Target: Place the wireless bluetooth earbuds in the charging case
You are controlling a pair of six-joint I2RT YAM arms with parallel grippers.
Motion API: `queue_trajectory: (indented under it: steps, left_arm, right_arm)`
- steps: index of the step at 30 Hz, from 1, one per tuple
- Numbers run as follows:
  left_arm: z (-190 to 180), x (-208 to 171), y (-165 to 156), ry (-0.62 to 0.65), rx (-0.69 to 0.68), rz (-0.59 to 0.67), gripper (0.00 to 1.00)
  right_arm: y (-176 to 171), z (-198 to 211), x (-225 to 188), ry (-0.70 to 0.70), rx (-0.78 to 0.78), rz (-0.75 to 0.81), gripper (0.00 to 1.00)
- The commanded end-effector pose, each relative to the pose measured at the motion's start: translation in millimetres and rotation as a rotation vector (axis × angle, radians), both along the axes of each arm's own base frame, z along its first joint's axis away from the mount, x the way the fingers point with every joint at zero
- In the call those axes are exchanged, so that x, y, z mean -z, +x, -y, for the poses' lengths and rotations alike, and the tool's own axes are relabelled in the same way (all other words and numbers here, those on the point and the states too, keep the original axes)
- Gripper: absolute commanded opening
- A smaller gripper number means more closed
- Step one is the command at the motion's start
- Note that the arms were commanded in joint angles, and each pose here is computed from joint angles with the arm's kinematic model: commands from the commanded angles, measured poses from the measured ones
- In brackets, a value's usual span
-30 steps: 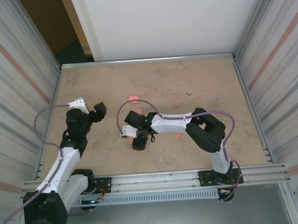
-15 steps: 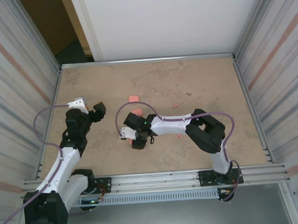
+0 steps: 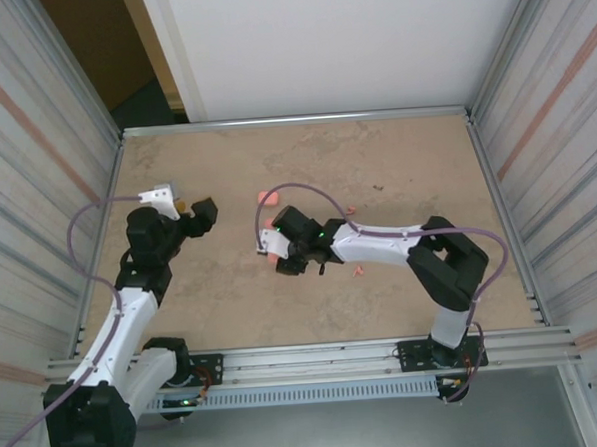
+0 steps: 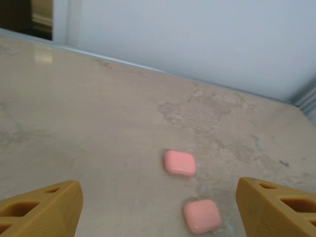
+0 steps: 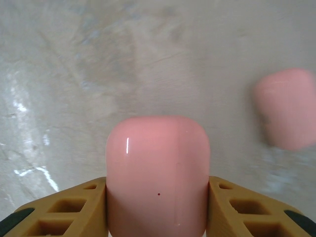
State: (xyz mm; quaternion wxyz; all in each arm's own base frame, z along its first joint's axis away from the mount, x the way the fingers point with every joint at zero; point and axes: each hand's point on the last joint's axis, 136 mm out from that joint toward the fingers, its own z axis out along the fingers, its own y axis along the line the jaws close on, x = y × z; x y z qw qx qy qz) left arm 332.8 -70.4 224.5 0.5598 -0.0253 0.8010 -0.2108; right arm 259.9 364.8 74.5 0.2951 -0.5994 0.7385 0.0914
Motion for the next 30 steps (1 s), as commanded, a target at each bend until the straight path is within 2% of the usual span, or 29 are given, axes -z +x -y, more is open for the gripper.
queue_trajectory:
  steps: [1, 8, 11, 16, 23, 30]
  left_arm:
    - [25.3, -31.8, -1.1, -0.026, 0.164, 0.043, 0.81]
    - [77.6, -66.2, -9.9, -0.151, 0.511, 0.029, 0.78]
    - [99.7, -73.1, -14.2, -0.200, 0.643, 0.002, 0.77]
    - [138.5, -78.3, -24.1, -0.209, 0.812, -0.026, 0.77]
    - [174.8, -83.7, -30.3, -0.221, 0.967, -0.040, 0.77]
    - [204.3, -79.9, -31.9, -0.218, 1.048, -0.066, 0.76]
  right_arm:
    - [26.2, 6.1, -52.3, 0.122, 0.024, 0.135, 0.43]
    - [63.5, 43.4, -117.9, 0.241, 0.115, 0.300, 0.44]
    - [71.0, 55.5, -139.6, 0.260, 0.135, 0.376, 0.44]
    - [73.7, 69.3, -166.9, 0.287, 0.152, 0.482, 0.44]
    - [68.3, 83.4, -190.5, 0.330, 0.186, 0.545, 0.44]
    - [61.7, 90.1, -198.2, 0.359, 0.200, 0.556, 0.44]
